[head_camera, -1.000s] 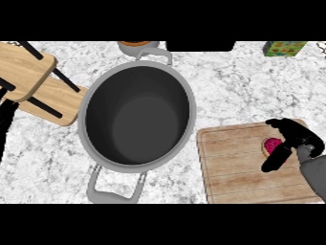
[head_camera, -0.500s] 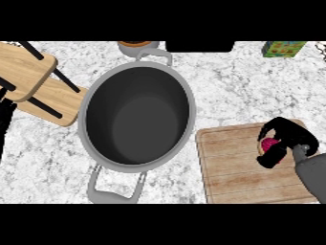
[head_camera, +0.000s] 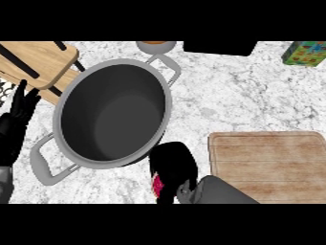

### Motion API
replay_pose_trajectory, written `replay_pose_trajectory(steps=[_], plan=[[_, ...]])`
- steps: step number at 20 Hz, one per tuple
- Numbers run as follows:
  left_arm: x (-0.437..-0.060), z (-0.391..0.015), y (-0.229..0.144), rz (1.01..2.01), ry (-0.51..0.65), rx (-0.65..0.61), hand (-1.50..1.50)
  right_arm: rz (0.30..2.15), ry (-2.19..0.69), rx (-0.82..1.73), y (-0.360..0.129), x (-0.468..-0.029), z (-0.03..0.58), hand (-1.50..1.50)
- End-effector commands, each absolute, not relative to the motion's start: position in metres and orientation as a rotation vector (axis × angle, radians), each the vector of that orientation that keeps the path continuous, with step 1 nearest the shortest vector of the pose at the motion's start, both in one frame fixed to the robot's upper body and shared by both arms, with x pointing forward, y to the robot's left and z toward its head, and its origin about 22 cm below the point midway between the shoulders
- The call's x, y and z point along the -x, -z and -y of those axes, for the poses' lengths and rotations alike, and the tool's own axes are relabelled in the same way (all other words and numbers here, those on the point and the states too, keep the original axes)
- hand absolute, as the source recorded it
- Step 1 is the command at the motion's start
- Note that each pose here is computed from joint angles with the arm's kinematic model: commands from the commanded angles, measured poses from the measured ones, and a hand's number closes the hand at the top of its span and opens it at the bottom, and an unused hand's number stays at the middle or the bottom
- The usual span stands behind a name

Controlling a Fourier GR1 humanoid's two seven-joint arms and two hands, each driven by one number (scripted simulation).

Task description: Pick the cupcake from the cutting board and place it in the pot

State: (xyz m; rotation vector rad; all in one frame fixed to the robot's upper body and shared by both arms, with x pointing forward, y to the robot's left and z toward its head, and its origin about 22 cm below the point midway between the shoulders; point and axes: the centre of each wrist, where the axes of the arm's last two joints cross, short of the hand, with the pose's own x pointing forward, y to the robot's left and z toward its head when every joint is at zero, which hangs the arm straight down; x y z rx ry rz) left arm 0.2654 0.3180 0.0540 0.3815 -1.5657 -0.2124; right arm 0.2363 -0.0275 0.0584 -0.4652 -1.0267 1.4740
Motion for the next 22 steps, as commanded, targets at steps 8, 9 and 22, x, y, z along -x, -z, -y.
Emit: replay_pose_trajectory(steps=[8, 9, 22], plan=[[-0.255, -0.316, -0.029, 1.419, 0.206, -0.390, 0.00, 1.425, -1.470, 0.807, -0.096, -0.165, -0.041, 1.50], [-0.247, -0.321, -0.024, 1.400, 0.215, -0.379, 0.00, 1.475, -1.427, 0.855, -0.108, -0.171, -0.044, 1.50], [-0.252, -0.314, -0.021, 1.388, 0.199, -0.403, 0.00, 1.750, -0.939, 0.955, -0.172, -0.182, -0.051, 1.50]])
